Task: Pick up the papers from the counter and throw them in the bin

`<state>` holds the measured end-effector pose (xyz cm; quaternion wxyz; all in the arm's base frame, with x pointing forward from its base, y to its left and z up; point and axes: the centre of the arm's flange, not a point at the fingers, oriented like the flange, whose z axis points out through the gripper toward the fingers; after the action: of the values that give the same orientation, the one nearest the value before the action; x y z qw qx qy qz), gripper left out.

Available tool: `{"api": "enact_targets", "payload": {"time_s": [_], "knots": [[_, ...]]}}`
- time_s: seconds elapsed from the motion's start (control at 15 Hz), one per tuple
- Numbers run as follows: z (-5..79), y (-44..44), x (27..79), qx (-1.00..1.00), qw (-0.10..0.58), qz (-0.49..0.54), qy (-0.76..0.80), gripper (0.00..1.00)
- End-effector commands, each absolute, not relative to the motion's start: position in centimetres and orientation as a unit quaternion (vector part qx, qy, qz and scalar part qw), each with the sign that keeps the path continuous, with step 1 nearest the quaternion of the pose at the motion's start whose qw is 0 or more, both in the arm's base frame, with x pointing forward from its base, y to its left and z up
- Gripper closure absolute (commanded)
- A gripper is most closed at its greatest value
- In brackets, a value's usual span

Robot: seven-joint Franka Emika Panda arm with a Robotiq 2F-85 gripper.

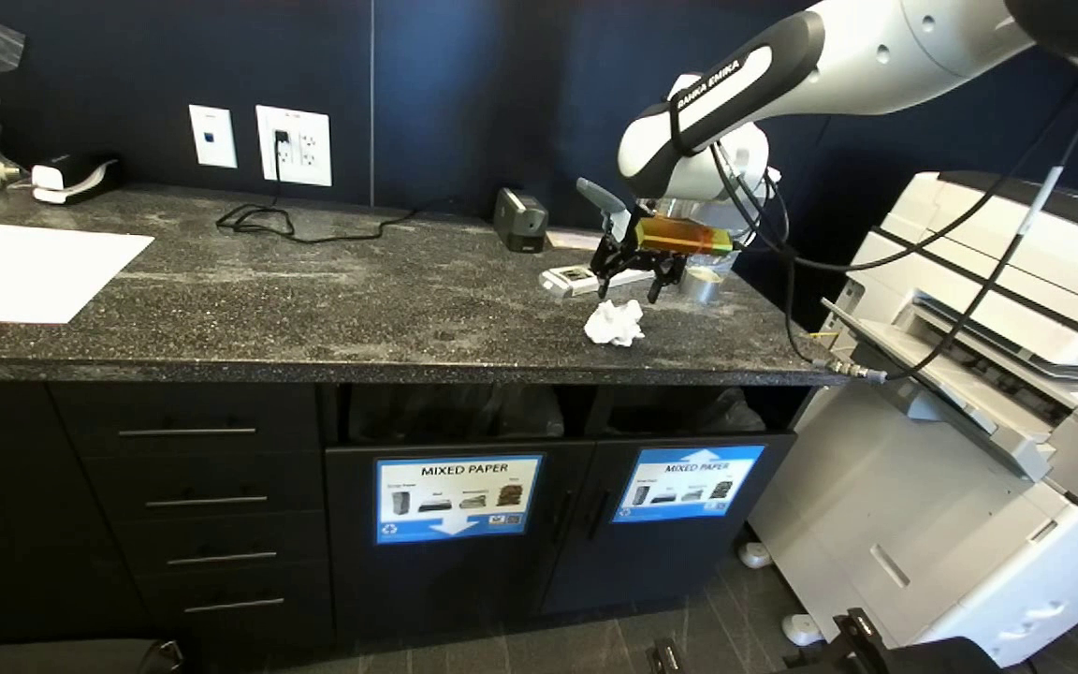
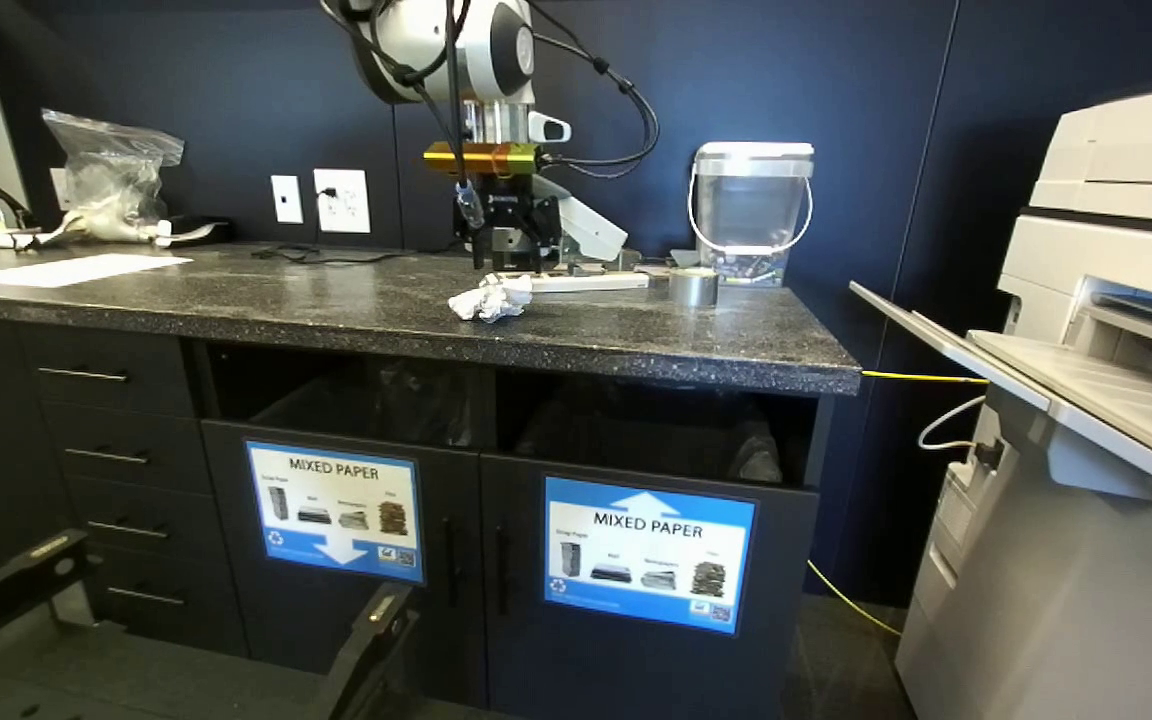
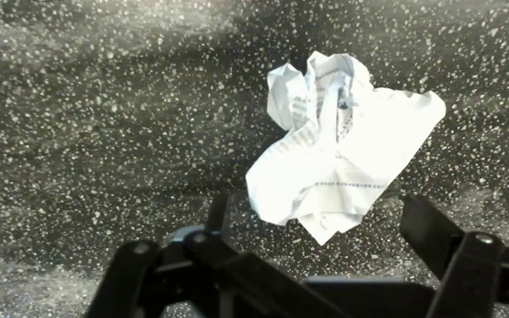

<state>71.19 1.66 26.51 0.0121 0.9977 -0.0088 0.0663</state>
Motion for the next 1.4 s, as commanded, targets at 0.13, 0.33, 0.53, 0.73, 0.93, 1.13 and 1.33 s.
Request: {"api": "enact_targets", "payload": {"time_s": [0.13,0.33,0.53,0.73,0.93,1.13,1.33], "knots": [[27.1,1.6,73.6,0.999,0.019,0.028,-0.022,0.00],[27.0,1.4,73.5,1.000,0.010,0.002,-0.027,0.00],[26.6,1.0,73.4,0.999,-0.008,-0.011,-0.037,0.00],[25.9,0.8,73.4,0.998,-0.030,-0.007,-0.049,0.00],[25.1,0.7,73.6,0.997,-0.043,-0.011,-0.059,0.00],[24.1,0.5,73.6,0.997,-0.043,-0.008,-0.066,0.00],[23.5,0.5,73.6,0.997,-0.045,-0.005,-0.067,0.00]]}}
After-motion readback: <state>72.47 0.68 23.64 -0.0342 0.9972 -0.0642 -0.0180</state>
